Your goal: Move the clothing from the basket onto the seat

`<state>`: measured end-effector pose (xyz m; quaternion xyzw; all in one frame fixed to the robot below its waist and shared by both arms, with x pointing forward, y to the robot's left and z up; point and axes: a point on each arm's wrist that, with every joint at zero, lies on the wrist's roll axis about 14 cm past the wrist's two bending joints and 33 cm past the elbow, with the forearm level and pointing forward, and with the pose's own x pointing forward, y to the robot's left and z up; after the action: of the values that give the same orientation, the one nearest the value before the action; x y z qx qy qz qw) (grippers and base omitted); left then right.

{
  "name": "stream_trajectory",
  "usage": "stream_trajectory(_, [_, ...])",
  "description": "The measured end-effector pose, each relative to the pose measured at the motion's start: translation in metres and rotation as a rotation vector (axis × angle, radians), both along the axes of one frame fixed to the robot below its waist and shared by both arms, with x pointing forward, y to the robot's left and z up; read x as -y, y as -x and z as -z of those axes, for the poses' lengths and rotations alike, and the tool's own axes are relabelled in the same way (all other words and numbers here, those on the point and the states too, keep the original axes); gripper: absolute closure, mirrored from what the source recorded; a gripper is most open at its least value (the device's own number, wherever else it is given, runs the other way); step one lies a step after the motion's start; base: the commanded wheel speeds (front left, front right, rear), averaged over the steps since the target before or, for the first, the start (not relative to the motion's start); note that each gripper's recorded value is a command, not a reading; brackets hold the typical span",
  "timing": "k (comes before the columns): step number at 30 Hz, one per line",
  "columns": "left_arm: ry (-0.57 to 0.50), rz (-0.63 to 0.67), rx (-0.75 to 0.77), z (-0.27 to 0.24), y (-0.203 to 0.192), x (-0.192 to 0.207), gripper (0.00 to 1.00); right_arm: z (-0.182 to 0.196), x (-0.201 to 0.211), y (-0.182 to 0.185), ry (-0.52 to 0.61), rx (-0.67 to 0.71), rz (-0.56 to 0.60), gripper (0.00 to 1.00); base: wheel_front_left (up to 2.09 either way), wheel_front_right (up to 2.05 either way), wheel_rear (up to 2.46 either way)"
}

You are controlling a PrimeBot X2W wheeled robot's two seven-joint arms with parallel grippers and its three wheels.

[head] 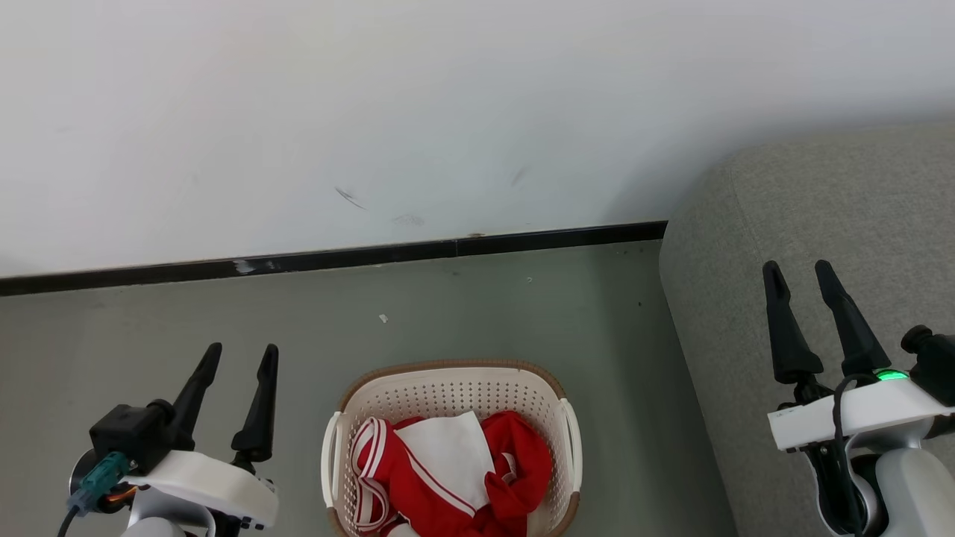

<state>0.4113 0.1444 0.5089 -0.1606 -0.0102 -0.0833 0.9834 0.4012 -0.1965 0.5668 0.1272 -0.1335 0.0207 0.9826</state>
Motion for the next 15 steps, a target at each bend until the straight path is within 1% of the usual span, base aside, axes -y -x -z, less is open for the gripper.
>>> stream_trajectory(15, [-0.017,0.155,-0.13,0.041,-0.004,0.04,0.0,0.016,0.004,-0.008,-0.009,-0.039,0.025,0.0,0.0,0.0,0.0])
